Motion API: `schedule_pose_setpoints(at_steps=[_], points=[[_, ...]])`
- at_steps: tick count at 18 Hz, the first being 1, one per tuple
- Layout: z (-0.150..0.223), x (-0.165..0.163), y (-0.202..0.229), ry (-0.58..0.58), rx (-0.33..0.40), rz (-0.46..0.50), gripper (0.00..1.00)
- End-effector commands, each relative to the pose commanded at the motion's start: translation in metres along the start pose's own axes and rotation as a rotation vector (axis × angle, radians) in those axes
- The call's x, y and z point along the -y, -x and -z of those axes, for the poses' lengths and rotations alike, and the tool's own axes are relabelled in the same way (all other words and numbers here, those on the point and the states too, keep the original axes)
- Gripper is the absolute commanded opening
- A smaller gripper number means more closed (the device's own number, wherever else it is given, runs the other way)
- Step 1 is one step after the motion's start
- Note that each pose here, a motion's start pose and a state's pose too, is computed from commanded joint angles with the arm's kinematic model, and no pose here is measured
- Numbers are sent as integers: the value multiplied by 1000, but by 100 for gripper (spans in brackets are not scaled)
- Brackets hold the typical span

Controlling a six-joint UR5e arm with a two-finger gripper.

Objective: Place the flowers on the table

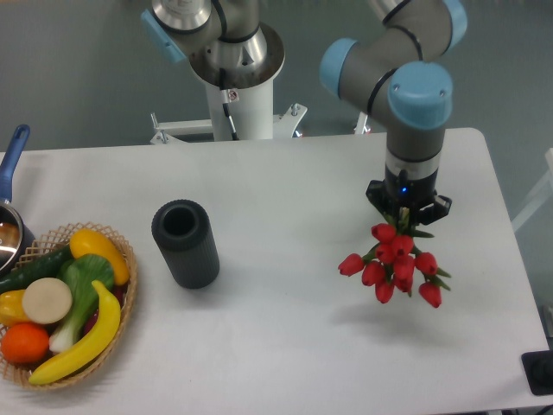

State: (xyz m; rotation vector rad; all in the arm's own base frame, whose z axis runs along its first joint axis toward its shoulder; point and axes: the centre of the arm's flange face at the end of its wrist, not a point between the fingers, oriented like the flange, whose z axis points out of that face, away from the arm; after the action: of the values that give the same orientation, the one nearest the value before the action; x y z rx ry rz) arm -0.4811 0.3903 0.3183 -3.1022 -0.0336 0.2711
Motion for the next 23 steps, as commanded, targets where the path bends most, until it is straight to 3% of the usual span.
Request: schedule_pose_setpoints(at_steps=[5,11,15,16,17,18,19,23], points=[[-2,6,-5,-1,-6,-8,5],[-23,19,-16,15,-36,67,12],[-35,26,-22,24,-56,57,31],[-37,27,-23,20,-60,57,51],[-37,29,-24,17,-58,53,64],[-37,31,-24,10,-50,50,89],[-38,32,-25,5,-40,51,100],[-34,30,-25,-6,-12,51,100]])
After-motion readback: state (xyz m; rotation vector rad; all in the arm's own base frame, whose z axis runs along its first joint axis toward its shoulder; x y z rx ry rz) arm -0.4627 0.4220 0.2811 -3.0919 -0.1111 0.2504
